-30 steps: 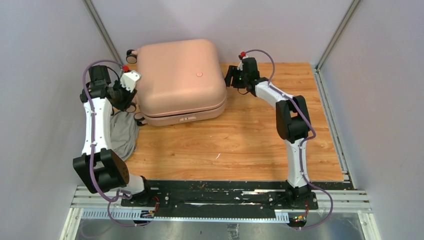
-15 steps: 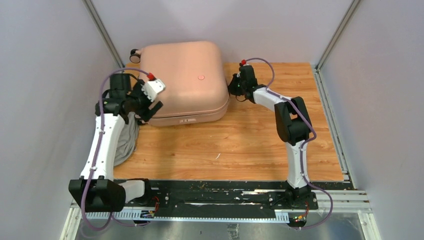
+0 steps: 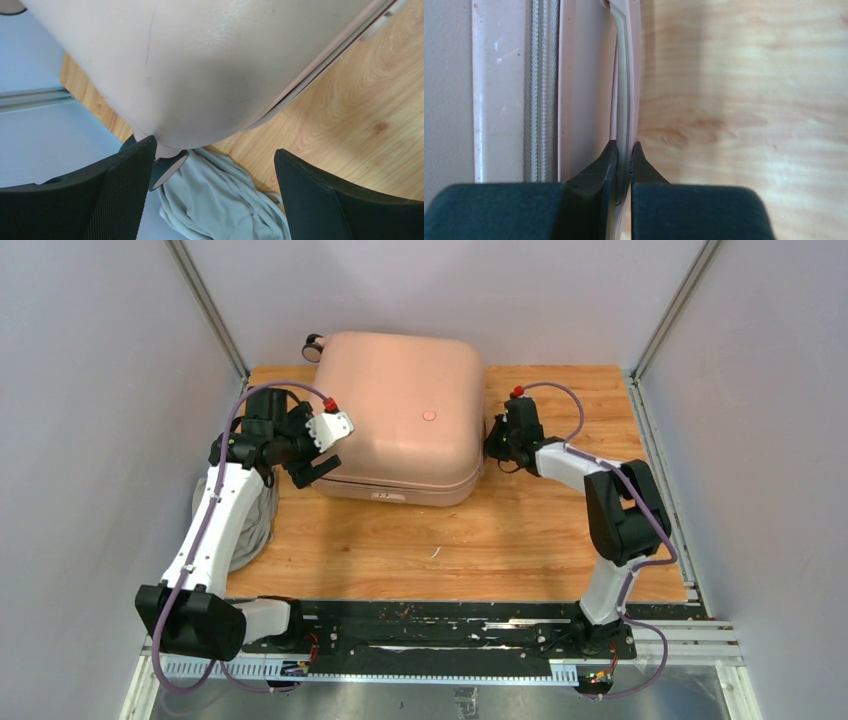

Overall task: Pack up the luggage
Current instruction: Zip the luggage at the center of the board.

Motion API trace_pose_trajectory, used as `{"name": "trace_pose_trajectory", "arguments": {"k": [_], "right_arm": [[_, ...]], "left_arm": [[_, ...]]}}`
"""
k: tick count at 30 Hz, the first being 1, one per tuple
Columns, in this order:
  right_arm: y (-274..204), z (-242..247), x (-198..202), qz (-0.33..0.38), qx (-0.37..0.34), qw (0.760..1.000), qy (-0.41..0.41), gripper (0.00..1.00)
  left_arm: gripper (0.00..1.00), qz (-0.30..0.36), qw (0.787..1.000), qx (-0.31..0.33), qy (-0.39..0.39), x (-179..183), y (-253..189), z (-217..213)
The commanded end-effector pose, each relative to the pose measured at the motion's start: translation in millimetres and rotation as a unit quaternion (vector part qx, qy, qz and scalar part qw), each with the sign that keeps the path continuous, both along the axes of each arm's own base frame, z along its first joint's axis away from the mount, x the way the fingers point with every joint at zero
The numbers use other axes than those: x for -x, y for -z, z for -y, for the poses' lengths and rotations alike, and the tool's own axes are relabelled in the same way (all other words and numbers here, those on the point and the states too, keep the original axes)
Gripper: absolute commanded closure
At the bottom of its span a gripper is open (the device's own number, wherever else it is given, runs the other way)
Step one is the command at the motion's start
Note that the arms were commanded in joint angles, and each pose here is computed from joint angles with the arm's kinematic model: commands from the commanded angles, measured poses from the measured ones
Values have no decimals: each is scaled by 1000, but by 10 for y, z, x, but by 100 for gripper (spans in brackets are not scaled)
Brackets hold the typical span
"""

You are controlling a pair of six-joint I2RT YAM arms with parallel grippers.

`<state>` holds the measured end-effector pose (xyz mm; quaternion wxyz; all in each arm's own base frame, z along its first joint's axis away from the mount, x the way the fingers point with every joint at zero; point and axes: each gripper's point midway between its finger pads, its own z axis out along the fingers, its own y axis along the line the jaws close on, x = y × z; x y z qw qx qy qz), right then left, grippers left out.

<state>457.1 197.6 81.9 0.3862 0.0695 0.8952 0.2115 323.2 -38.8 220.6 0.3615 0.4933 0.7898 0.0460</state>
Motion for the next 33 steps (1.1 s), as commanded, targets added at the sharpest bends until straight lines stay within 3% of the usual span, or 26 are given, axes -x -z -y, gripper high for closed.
{"name": "trace_pose_trajectory", "arguments": {"k": [1, 4, 11, 19, 23, 27, 30, 33], "right_arm": [[361, 295, 675, -89, 30, 996, 5, 100], [395, 326, 936, -97, 35, 995, 1, 100], [331, 325, 1328, -99, 32, 995, 4, 100], [304, 409, 1523, -92, 14, 995, 25, 100], [287, 299, 1506, -82, -6, 997, 10, 98], [92, 75, 1374, -54, -29, 997, -43, 86], [-93, 20, 1336, -30, -23, 996, -78, 65], [-280, 124, 1421, -14, 7, 996, -90, 37]], "left_arm": [[7, 11, 999, -40, 20, 35, 29, -69], [4, -13, 998, -55, 17, 46, 218, -115], [2, 4, 997, -74, -3, -156, 417, -179], [2, 48, 995, -87, -29, -587, 406, -147], [2, 55, 996, -63, -44, -831, 302, -58], [0, 65, 995, -43, -64, -1051, 113, -13], [0, 76, 994, -28, -75, -1077, -43, -4], [0, 66, 996, -2, -63, -893, -210, 53]]}}
